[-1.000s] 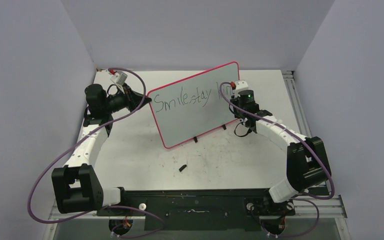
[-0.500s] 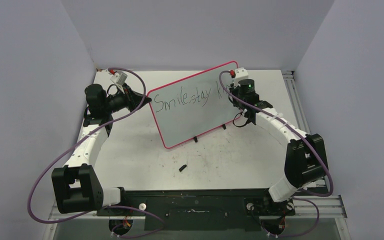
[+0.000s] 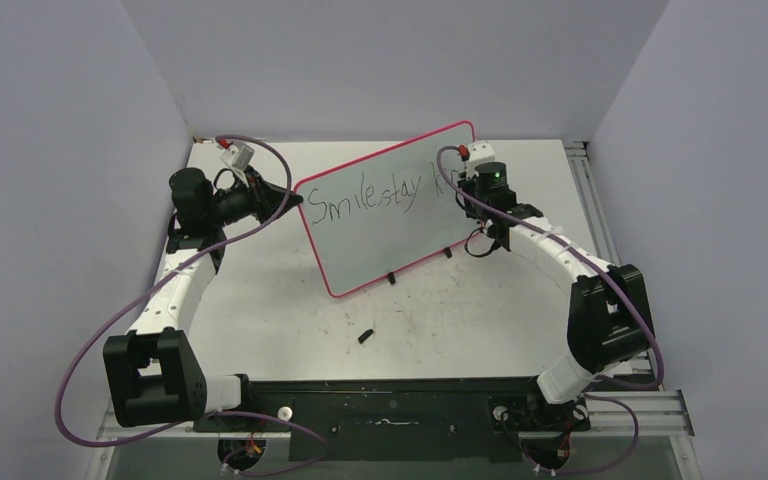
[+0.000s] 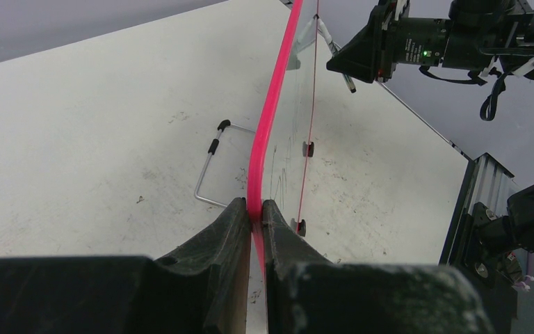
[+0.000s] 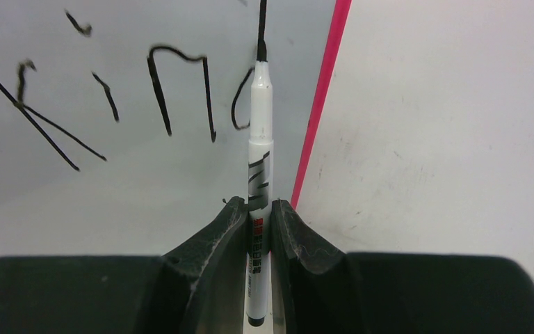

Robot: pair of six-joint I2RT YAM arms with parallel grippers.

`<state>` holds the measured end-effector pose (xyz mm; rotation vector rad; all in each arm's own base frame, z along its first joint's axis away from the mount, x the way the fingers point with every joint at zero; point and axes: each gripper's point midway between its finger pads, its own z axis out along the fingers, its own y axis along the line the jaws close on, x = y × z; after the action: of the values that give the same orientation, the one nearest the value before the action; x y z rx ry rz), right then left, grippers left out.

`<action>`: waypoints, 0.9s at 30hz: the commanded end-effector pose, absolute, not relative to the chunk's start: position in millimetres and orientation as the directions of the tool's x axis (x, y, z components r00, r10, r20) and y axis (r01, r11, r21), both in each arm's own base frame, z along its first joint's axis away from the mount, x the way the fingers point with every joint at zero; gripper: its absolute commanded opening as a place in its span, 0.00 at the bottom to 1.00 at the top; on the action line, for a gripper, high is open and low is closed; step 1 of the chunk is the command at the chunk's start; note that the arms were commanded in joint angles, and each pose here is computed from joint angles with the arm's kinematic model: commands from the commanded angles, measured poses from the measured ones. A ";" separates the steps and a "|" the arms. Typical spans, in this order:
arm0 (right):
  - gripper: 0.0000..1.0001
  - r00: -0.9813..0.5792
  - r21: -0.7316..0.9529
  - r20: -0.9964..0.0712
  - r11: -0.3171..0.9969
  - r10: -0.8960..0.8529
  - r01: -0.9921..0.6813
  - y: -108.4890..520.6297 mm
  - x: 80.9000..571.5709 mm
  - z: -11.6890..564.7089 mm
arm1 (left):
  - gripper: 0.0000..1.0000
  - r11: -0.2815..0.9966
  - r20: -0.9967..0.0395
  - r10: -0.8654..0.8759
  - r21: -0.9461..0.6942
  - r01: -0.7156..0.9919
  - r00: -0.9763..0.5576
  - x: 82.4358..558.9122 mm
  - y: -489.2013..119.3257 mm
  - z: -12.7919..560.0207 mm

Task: Write a sentence on the whiteboard

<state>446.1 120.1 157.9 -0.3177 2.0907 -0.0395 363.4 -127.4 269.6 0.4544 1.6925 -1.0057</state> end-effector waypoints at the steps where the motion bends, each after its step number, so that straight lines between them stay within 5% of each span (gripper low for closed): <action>1: 0.05 -0.494 -0.139 -0.839 0.967 -0.229 -0.214 118.9 434.9 147.8 | 0.00 0.581 -0.947 -0.169 -0.320 0.748 -0.274 363.4 -122.7 288.8; 27: 0.05 -0.476 -0.131 -0.859 0.980 -0.187 -0.148 99.2 424.5 160.8 | 0.00 0.580 -0.948 -0.171 -0.318 0.750 -0.270 362.4 -122.9 290.4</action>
<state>416.8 99.2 141.6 -0.2604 2.1375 -0.0679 362.9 -127.1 270.1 0.4535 1.6918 -1.0065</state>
